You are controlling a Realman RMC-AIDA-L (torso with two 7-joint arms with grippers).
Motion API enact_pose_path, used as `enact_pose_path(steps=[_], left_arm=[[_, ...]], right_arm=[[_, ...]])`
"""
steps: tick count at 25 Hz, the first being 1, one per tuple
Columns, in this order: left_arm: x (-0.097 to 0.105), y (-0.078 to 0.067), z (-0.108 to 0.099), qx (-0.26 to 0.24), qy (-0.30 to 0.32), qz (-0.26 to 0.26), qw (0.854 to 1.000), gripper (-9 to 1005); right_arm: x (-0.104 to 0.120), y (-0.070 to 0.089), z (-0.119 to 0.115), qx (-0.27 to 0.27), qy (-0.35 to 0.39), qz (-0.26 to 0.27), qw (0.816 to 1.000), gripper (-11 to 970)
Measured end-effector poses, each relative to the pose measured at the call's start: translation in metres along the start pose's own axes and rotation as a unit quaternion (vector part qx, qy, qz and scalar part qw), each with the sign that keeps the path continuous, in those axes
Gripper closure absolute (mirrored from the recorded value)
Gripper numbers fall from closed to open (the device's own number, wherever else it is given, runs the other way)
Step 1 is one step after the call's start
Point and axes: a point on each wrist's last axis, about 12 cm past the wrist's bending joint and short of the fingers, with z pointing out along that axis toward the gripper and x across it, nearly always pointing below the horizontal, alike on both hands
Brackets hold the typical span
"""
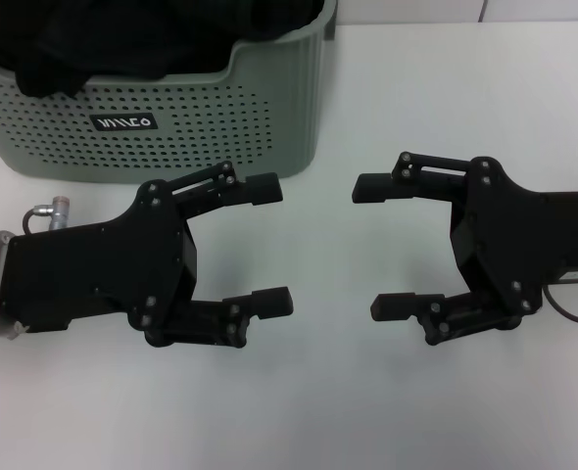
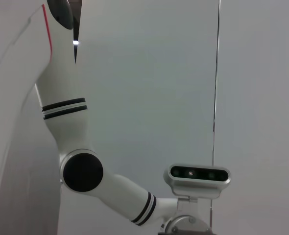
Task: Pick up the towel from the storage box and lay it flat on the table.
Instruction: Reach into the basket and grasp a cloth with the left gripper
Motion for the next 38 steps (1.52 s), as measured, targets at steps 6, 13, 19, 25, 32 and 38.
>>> enact_pose_path(steps=[6, 13, 19, 25, 32, 38], left_arm=[[0.000, 0.000, 0.000, -0.001, -0.001, 0.002, 1.000, 115], [-0.001, 0.003, 0.000, -0.010, -0.003, 0.007, 1.000, 124], [-0.012, 0.019, -0.015, -0.122, -0.075, 0.032, 0.989, 131], [-0.019, 0.056, -0.012, -0.233, -0.129, 0.025, 0.964, 139], [-0.013, 0.103, -0.012, -0.381, -0.104, 0.023, 0.918, 147], [-0.003, 0.108, -0.016, -0.431, -0.060, 0.082, 0.896, 155]], right_arm=[[0.001, 0.000, -0.001, 0.004, 0.003, 0.000, 1.000, 105], [0.001, 0.000, -0.002, 0.011, 0.004, -0.002, 1.000, 105], [0.006, 0.003, -0.014, 0.052, 0.006, 0.003, 0.999, 106], [0.009, 0.012, -0.030, 0.095, 0.001, 0.007, 0.995, 106], [0.012, 0.016, -0.030, 0.097, -0.004, 0.015, 0.995, 106], [0.014, 0.019, -0.029, 0.092, -0.013, 0.020, 0.995, 106]])
